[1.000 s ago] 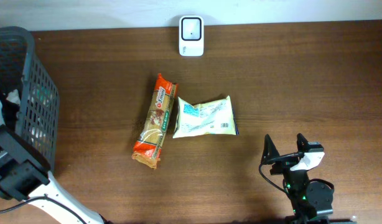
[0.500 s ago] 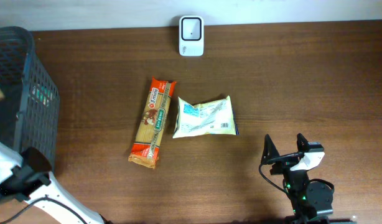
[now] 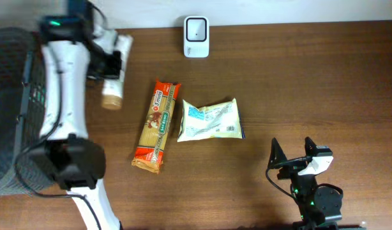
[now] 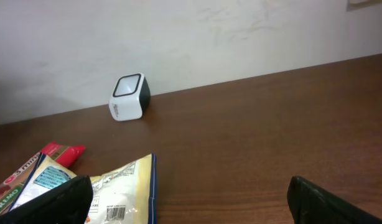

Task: Scan the item barcode
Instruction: 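Take the white conditioner tube from the basket with the left gripper, place it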

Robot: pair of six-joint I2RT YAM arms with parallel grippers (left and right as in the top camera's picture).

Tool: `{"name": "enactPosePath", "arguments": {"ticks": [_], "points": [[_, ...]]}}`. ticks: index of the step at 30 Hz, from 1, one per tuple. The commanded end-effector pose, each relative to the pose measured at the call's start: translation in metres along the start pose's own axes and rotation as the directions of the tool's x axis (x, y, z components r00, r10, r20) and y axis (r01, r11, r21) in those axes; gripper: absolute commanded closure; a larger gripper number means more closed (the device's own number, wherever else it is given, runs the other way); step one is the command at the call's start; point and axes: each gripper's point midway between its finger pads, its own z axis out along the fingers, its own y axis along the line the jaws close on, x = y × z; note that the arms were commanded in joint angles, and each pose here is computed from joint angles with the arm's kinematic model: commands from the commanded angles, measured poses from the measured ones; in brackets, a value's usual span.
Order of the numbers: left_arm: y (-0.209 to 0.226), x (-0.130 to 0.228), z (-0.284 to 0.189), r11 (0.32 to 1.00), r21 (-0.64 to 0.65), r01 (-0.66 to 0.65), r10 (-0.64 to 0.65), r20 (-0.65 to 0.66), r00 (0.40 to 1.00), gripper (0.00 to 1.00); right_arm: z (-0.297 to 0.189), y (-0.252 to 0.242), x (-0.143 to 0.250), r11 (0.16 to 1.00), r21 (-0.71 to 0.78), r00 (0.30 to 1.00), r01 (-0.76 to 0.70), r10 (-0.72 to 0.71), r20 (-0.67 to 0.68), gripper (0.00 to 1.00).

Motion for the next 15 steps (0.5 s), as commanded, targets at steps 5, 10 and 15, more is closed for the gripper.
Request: {"name": "enactPosePath", "arguments": {"ticks": [5, 10, 15], "points": [[-0.024, 0.077, 0.123, 1.000, -0.023, 0.008, -0.014, -0.248, 0.969, 0.91, 0.000, -0.002, 0.003, 1.000, 0.005, 1.000, -0.001, 0.001, -0.004, 0.01], [-0.060, 0.095, 0.150, 0.997, -0.014, 0.076, -0.076, -0.269, 0.960, 0.89, 0.000, -0.002, 0.003, 1.000, 0.005, 1.000, -0.001, 0.001, -0.004, 0.01], [-0.162, 0.086, 0.160, 0.986, 0.160, -0.035, 0.064, -0.177, 0.982, 0.69, 0.000, -0.002, 0.003, 1.000, 0.005, 1.000, -0.001, 0.001, -0.005, 0.01]]}}
